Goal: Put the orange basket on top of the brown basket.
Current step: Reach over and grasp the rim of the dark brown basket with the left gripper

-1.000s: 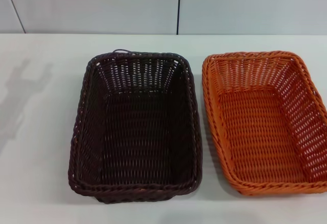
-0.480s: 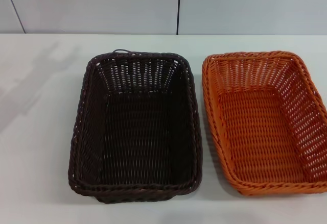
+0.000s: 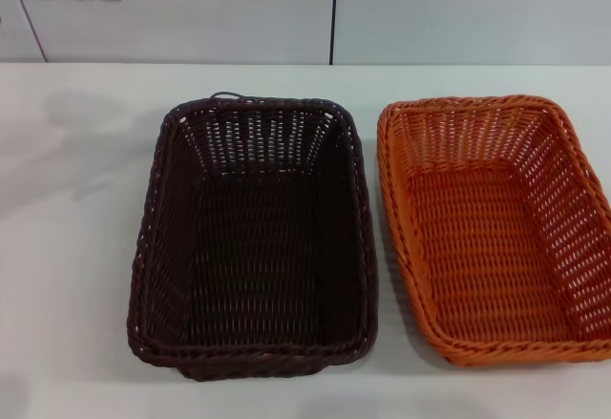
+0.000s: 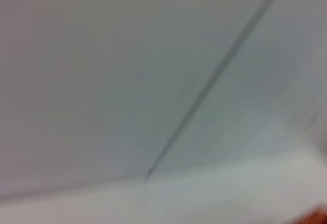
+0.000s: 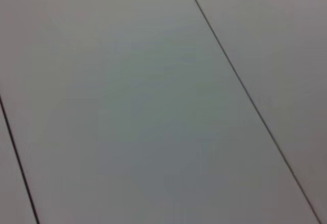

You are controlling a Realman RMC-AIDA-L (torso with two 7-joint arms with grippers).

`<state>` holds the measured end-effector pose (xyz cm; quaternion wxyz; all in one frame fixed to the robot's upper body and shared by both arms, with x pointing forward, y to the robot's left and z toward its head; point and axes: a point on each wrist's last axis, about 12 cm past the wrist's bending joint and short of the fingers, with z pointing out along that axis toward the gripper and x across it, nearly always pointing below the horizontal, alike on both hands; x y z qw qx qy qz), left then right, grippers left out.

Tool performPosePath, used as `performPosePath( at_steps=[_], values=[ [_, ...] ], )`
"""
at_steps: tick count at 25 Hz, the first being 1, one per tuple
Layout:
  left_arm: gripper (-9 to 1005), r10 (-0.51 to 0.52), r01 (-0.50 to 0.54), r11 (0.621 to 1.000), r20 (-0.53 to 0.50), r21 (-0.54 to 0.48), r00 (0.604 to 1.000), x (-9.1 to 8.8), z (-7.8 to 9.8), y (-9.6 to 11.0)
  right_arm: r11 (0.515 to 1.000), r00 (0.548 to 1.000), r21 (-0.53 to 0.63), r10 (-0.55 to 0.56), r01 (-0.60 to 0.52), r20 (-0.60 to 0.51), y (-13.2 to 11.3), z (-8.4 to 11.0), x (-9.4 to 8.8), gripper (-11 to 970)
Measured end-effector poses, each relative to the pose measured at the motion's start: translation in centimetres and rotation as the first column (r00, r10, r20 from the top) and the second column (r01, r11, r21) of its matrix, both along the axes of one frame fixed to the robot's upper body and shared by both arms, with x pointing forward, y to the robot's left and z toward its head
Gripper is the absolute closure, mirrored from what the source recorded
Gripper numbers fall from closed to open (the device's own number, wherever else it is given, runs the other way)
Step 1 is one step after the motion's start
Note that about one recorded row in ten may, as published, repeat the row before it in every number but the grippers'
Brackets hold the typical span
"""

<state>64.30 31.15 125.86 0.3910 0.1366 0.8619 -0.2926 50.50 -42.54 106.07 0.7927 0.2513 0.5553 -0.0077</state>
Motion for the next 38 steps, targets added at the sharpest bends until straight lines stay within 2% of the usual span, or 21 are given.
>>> performPosePath(
  at_steps=[1, 3, 4, 6, 7, 11, 12, 14, 18, 24, 38],
  values=[
    [197, -0.003, 0.011, 0.993, -0.07, 0.122, 0.998, -0.6, 0.7, -1.3, 1.0, 1.0, 0.002, -0.003, 0.003, -0.005, -0.1, 0.0, 0.0, 343],
    [200, -0.001, 0.014, 0.988, -0.086, 0.156, 0.996, -0.9, 0.9, -1.7, 1.0, 1.0, 0.01, -0.012, 0.012, -0.014, -0.3, -0.1, 0.1, 343],
    [201, 0.015, 0.012, 0.974, -0.114, 0.227, 0.993, -1.8, 1.3, -2.9, 1.0, 1.0, 0.019, -0.021, 0.021, -0.021, -0.4, -0.2, 0.1, 343],
    [204, 0.022, 0.009, 0.97, -0.123, 0.241, 0.992, -2.3, 1.4, -3.2, 0.999, 0.999, 0.028, -0.029, 0.03, -0.032, -0.5, -0.4, 0.1, 343],
    [206, 0.037, 0.005, 0.964, -0.153, 0.265, 0.988, -3.2, 1.1, -3.9, 0.999, 0.999, 0.031, -0.03, 0.031, -0.037, -0.5, -0.4, 0.1, 343],
    [212, 0.069, -0.01, 0.955, -0.186, 0.297, 0.98, -4.2, 0.4, -4.5, 0.999, 0.998, 0.038, -0.034, 0.036, -0.053, -0.7, -0.5, 0.2, 343],
    [213, 0.069, -0.01, 0.955, -0.186, 0.297, 0.98, -4.2, 0.4, -4.5, 0.998, 0.998, 0.04, -0.035, 0.038, -0.058, -0.8, -0.6, 0.3, 343],
    [217, 0.103, -0.032, 0.953, -0.222, 0.3, 0.97, -5.0, -0.7, -4.8, 0.998, 0.997, 0.041, -0.037, 0.04, -0.066, -0.9, -0.5, 0.4, 343],
    [223, 0.134, -0.06, 0.957, -0.25, 0.283, 0.959, -5.4, -1.5, -4.8, 0.998, 0.997, 0.042, -0.037, 0.039, -0.066, -0.9, -0.5, 0.5, 343],
    [232, 0.196, -0.113, 0.954, -0.291, 0.278, 0.937, -6.0, -3.8, -4.3, 0.998, 0.997, 0.046, -0.033, 0.036, -0.069, -0.8, -0.6, 0.6, 343],
    [253, 0.172, -0.064, 0.955, -0.363, 0.291, 0.916, -6.2, -6.2, -5.2, 0.999, 0.997, 0.043, -0.023, 0.026, -0.076, -0.7, -0.7, 0.6, 342]
  ],
)
